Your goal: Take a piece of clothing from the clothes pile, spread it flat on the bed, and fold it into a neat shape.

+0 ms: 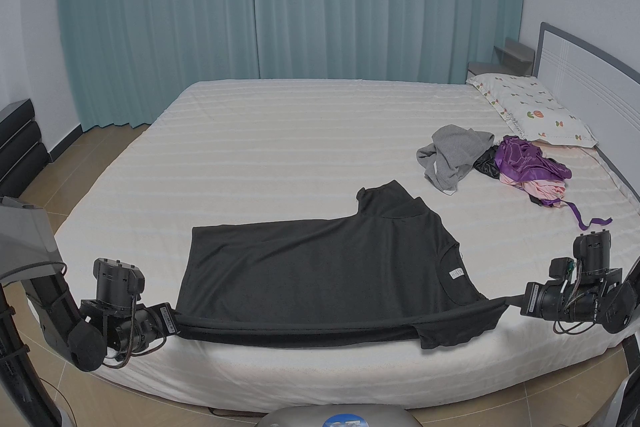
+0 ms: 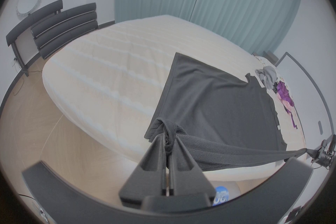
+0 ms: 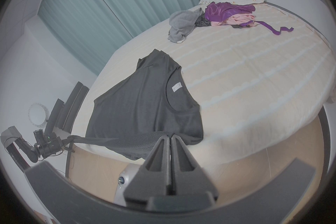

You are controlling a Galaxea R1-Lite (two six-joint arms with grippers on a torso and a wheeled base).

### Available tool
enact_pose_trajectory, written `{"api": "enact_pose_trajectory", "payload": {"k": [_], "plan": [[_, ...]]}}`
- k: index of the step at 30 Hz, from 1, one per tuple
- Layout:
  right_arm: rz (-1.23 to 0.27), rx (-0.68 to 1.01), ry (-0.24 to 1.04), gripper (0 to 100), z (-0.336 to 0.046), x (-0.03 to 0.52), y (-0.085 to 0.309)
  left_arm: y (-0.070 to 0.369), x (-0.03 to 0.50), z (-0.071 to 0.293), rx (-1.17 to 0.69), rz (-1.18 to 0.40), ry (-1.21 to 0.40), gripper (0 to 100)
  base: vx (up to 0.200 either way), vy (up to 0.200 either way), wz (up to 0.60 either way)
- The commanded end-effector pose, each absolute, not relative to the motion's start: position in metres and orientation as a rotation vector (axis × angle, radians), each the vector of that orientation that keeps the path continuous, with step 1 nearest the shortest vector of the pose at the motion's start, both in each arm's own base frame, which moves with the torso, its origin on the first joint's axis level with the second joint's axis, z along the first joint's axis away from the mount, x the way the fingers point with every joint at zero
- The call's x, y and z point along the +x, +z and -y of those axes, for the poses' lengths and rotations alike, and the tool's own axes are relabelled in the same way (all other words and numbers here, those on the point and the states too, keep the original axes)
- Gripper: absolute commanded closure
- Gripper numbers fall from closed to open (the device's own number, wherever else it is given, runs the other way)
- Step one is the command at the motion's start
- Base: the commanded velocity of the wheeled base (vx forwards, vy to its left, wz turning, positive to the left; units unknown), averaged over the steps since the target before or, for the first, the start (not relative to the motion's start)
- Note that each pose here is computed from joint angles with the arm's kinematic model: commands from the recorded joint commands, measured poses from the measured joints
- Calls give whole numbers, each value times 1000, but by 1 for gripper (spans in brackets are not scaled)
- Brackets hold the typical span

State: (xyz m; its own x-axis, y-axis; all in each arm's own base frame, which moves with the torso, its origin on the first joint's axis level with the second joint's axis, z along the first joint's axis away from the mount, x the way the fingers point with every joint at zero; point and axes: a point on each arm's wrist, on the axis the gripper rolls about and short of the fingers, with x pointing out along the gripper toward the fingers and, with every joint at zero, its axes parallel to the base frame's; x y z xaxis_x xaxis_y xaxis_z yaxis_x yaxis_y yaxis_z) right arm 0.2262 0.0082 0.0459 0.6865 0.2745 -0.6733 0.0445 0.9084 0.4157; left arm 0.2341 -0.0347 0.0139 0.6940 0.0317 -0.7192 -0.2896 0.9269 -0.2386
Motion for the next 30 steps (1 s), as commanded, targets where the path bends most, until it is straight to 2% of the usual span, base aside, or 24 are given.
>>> {"api": "enact_pose_trajectory", "payload": {"k": [1, 6, 14, 30], "plan": [[-803, 423, 134, 100, -9, 237, 44, 21, 240, 36, -354, -742, 188, 100, 0, 0, 0], [-795, 423, 134, 100, -8, 238, 46, 34, 233, 37, -354, -715, 178, 100, 0, 0, 0], [-797, 422, 135, 100, -8, 232, 47, 36, 228, 38, -323, -814, 194, 100, 0, 0, 0], [-812, 420, 142, 100, -12, 279, 32, 21, 279, 40, -359, -819, 225, 100, 0, 0, 0]]}}
